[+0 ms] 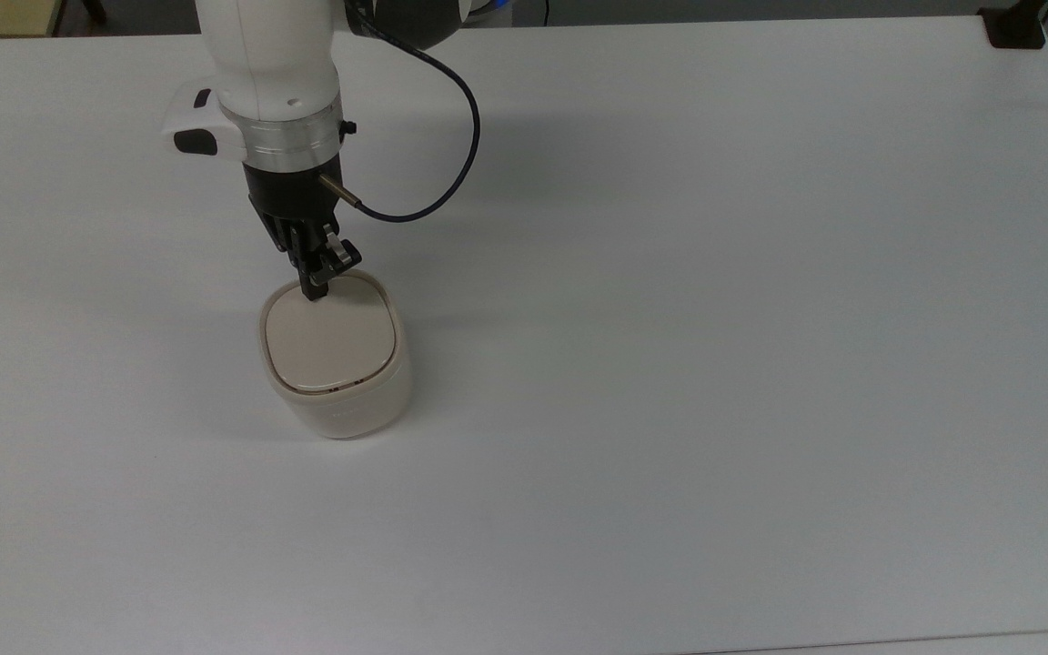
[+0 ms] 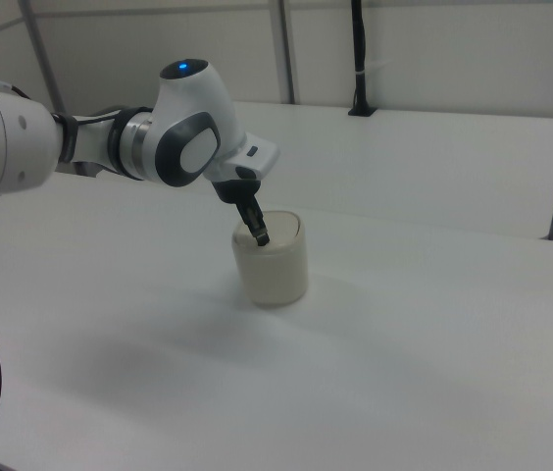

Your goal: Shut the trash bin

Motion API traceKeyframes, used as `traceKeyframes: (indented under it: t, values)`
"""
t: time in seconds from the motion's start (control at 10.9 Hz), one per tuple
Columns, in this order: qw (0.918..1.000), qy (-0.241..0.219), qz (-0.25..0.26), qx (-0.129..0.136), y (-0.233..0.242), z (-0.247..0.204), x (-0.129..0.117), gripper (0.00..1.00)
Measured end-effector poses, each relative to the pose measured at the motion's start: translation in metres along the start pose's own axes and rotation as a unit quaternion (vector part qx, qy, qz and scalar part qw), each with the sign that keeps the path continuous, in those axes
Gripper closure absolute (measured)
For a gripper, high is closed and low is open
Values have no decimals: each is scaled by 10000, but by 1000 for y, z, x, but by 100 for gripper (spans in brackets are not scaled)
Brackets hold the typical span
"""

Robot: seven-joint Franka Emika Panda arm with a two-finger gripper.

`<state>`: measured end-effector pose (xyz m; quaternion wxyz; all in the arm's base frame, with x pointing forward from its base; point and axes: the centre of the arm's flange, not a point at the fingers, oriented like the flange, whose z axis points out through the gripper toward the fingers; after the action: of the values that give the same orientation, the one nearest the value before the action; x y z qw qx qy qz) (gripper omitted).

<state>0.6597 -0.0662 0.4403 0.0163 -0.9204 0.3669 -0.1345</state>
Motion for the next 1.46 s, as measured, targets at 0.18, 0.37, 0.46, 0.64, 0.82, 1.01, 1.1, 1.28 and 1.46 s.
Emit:
traceKeyframes:
  t: [0.18, 0.37, 0.46, 0.64, 0.82, 1.01, 1.1, 1.28, 1.46]
  values:
    - [10000, 38, 4, 33, -1, -6, 2, 99]
    - [10000, -11, 17, 27, 2, -37, 1, 99]
    - [10000, -55, 20, 26, 3, -65, 0, 99]
    - [9998, -198, -36, 14, 11, -126, -13, 95]
    - [9987, -419, -291, -36, 14, -175, -39, 68]
    - [9968, -569, -551, -58, 14, -211, -65, 37]
    - [9961, -619, -633, -64, 14, -224, -76, 21]
    - [9940, -698, -834, -77, 11, -236, -91, 0]
    - [9879, -727, -1372, -48, 7, -234, -96, 0]
